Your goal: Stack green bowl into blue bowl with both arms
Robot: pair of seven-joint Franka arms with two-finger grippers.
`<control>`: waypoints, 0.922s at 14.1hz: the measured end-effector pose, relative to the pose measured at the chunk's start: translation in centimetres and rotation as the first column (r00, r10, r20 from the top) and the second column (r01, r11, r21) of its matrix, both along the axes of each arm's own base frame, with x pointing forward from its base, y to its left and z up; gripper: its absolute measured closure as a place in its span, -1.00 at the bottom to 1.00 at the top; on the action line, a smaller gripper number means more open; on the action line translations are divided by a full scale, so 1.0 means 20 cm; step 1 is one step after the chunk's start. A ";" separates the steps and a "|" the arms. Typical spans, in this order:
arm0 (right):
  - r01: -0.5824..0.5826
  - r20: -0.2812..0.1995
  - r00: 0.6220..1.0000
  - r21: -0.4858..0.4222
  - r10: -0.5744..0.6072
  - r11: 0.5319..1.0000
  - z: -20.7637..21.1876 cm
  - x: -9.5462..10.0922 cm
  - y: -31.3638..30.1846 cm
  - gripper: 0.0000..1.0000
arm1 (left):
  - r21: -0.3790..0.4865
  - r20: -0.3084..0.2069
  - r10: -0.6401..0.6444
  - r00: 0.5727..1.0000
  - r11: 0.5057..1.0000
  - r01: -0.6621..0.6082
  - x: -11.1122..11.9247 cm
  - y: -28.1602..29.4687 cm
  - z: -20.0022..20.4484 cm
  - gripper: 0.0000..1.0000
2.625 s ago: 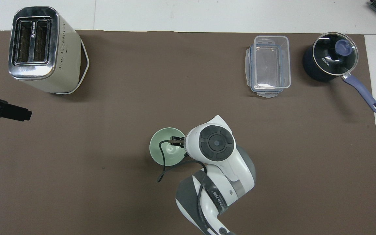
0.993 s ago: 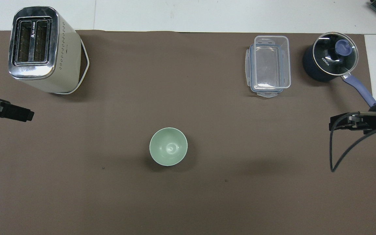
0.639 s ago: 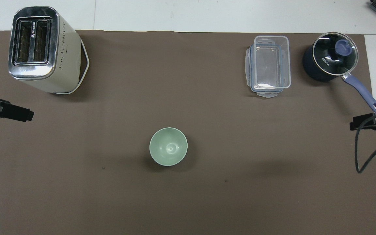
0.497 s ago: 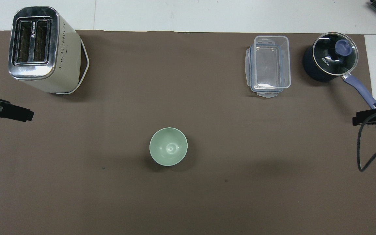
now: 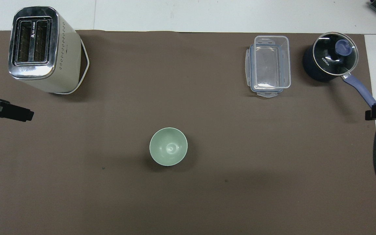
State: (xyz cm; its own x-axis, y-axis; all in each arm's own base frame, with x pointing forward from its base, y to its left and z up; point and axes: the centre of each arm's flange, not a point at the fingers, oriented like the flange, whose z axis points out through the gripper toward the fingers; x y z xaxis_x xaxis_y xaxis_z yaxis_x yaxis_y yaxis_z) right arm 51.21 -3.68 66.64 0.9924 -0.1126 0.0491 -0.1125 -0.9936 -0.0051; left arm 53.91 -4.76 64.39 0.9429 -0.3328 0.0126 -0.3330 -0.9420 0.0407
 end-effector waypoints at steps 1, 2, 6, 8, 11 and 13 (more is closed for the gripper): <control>-0.004 -0.011 1.000 0.000 0.004 1.000 -0.01 0.00 0.01 -1.00 | 0.000 0.000 0.000 1.000 1.000 0.000 0.00 0.00 0.00 -1.00; -0.006 -0.016 1.000 0.001 0.006 1.000 -0.02 0.00 0.01 -1.00 | 0.000 0.000 0.000 1.000 1.000 0.000 0.00 0.00 0.00 -1.00; -0.014 -0.018 1.000 0.000 0.014 1.000 -0.03 0.00 0.02 -1.00 | 0.000 -0.006 0.000 1.000 1.000 0.000 0.00 0.00 0.00 -1.00; -0.043 -0.020 0.999 -0.003 0.043 0.999 -0.03 0.00 0.02 -1.00 | 0.001 -0.010 -0.001 1.000 1.000 0.001 -0.01 0.00 0.00 -1.00; -0.048 -0.020 0.999 -0.004 0.048 0.999 -0.03 0.00 0.02 -1.00 | 0.001 -0.012 0.004 1.000 1.000 -0.004 -0.01 0.00 0.00 -1.00; -0.049 -0.021 0.999 -0.004 0.048 0.999 -0.03 0.00 0.02 -1.00 | 0.001 -0.012 0.017 1.000 1.000 -0.017 -0.01 0.00 0.00 -1.00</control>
